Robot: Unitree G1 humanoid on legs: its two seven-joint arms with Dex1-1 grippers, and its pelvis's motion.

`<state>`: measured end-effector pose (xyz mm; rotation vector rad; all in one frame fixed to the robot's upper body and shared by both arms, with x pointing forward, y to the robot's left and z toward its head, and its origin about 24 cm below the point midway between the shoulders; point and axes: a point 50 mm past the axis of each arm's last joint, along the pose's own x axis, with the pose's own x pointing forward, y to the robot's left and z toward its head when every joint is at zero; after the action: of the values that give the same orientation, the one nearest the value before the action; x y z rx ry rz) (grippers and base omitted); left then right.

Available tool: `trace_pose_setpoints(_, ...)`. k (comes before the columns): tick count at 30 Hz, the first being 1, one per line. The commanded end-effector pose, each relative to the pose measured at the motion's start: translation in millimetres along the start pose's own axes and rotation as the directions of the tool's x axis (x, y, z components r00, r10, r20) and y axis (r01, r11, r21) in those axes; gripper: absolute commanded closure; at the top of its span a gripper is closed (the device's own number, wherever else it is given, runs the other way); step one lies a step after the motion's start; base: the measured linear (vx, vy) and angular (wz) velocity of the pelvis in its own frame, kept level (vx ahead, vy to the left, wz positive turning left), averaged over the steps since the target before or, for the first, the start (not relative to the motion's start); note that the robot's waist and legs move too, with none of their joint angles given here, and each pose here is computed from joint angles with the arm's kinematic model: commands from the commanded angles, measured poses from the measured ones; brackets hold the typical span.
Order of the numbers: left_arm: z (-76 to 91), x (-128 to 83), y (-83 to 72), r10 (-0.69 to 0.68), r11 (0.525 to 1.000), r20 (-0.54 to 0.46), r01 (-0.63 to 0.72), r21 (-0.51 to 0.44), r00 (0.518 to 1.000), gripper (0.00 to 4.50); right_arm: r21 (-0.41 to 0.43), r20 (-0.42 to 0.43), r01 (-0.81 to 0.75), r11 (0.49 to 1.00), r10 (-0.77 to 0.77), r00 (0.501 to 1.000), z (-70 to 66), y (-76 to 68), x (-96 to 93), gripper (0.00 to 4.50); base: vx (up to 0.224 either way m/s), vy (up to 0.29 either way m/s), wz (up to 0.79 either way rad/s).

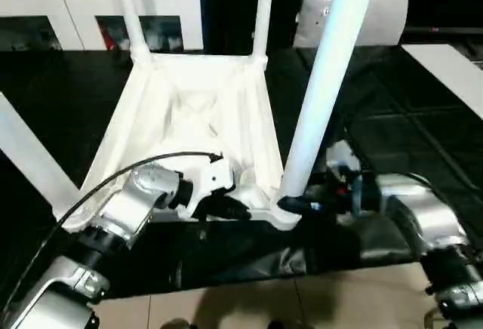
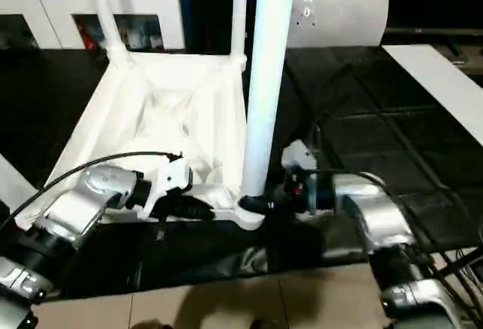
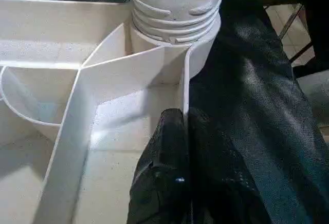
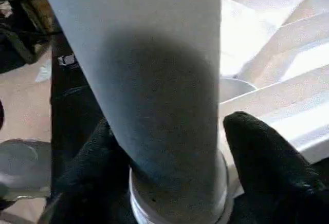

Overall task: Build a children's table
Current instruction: Rotate leg to tighten

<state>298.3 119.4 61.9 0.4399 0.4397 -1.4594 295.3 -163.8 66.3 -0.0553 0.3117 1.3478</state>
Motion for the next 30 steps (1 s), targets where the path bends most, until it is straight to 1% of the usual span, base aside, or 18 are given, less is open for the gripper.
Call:
trace_pose_setpoints(1, -1.4, 0.1, 0.4, -0.007, 1.000, -0.022, 0.007, 0.001, 1.000, 4.50, 0.003, 0.005, -0.027, 1.000, 0.027, 1.000, 2.8, -2.1, -2.0, 1.83, 0.000, 0.000, 0.00)
trace_pose_setpoints(5, -2.2, 0.5, 0.2, -0.010, 1.000, -0.022, 0.010, -0.006, 1.000, 4.50, 0.030, 0.022, -0.046, 0.999, 0.045, 0.999, 0.9, -2.2, -4.2, 2.20, 0.000, 0.000, 0.00)
trace_pose_setpoints(9, -1.2, 1.8, 0.4, -0.001, 0.999, -0.010, 0.001, -0.044, 1.000, 4.50, 0.060, 0.046, -0.063, 0.996, 0.060, 0.997, -2.5, 2.6, -5.8, 2.34, 0.000, 0.000, 0.00)
trace_pose_setpoints(12, 2.0, 4.4, 1.8, 0.019, 0.997, 0.003, -0.018, -0.081, 1.000, 4.50, 0.083, 0.051, -0.011, 0.996, 0.006, 0.999, -3.4, 4.0, -0.6, 2.38, 0.000, 0.000, 0.00)
trace_pose_setpoints(15, 5.5, 8.3, 2.9, 0.044, 0.993, 0.009, -0.043, -0.112, 0.999, 4.50, 0.095, 0.048, 0.088, 0.992, -0.092, 0.995, -2.8, 2.2, 7.8, 2.40, 0.000, 0.000, 0.00)
trace_pose_setpoints(16, 8.1, 11.3, 3.9, 0.064, 0.990, 0.012, -0.062, -0.130, 0.998, 4.50, 0.105, 0.045, 0.153, 0.983, -0.159, 0.986, -2.4, -0.3, 12.6, 2.41, 0.000, 0.000, 0.00)
trace_pose_setpoints(17, 16.9, 20.7, 8.9, 0.142, 0.975, 0.029, -0.134, -0.180, 0.989, 4.50, 0.132, 0.025, 0.315, 0.940, -0.320, 0.947, -2.2, -7.7, 23.3, 2.42, 0.000, 0.000, 0.00)
trace_pose_setpoints(18, 19.6, 23.7, 10.7, 0.167, 0.968, 0.033, -0.158, -0.194, 0.985, 4.50, 0.140, 0.017, 0.357, 0.923, -0.363, 0.932, -2.2, -9.8, 26.0, 2.43, 0.000, 0.000, 0.00)
trace_pose_setpoints(19, 24.1, 28.8, 14.0, 0.212, 0.955, 0.040, -0.198, -0.222, 0.976, 4.50, 0.155, 0.004, 0.426, 0.891, -0.432, 0.902, -2.1, -13.4, 29.9, 2.43, 0.000, 0.000, 0.00)
trace_pose_setpoints(20, 25.7, 30.5, 15.0, 0.227, 0.949, 0.042, -0.212, -0.233, 0.973, 4.50, 0.160, 0.000, 0.447, 0.880, -0.453, 0.892, -2.0, -14.4, 31.1, 2.44, 0.000, 0.000, 0.00)
trace_pose_setpoints(21, 31.4, 36.5, 17.3, 0.267, 0.933, 0.051, -0.244, -0.266, 0.962, 4.50, 0.172, -0.017, 0.522, 0.836, -0.527, 0.850, -1.1, -17.9, 34.2, 2.45, 0.000, 0.000, 0.00)
trace_pose_setpoints(23, 41.2, 49.0, 20.8, 0.336, 0.898, 0.062, -0.300, -0.322, 0.940, 4.50, 0.166, -0.036, 0.622, 0.766, -0.625, 0.780, 0.1, -22.2, 37.5, 2.45, 0.000, 0.000, 0.00)
trace_pose_setpoints(25, 44.3, 55.2, 20.4, 0.349, 0.894, 0.064, -0.311, -0.321, 0.935, 4.50, 0.170, -0.013, 0.630, 0.757, -0.638, 0.770, 2.4, -21.6, 38.0, 2.45, 0.000, 0.000, 0.00)
trace_pose_setpoints(26, 44.3, 55.3, 20.4, 0.349, 0.894, 0.063, -0.312, -0.321, 0.935, 4.50, 0.170, -0.012, 0.630, 0.758, -0.638, 0.770, 2.6, -21.6, 38.1, 2.14, 0.000, 0.000, 0.00)
trace_pose_setpoints(27, 44.1, 57.7, 20.1, 0.358, 0.898, 0.054, -0.328, -0.294, 0.932, 4.50, 0.168, 0.024, 0.625, 0.762, -0.637, 0.770, 7.4, -20.3, 38.5, 1.95, 0.000, 0.000, 0.00)
trace_pose_setpoints(28, 42.2, 56.4, 20.0, 0.361, 0.905, 0.043, -0.339, -0.256, 0.932, 4.50, 0.172, 0.055, 0.611, 0.773, -0.627, 0.777, 12.1, -17.9, 37.6, 1.82, 0.000, 0.000, 0.00)
trace_pose_setpoints(30, 40.8, 54.3, 19.7, 0.358, 0.911, 0.041, -0.340, -0.233, 0.933, 4.50, 0.178, 0.076, 0.594, 0.784, -0.613, 0.786, 15.5, -15.3, 35.7, 1.80, 0.000, 0.000, 0.00)
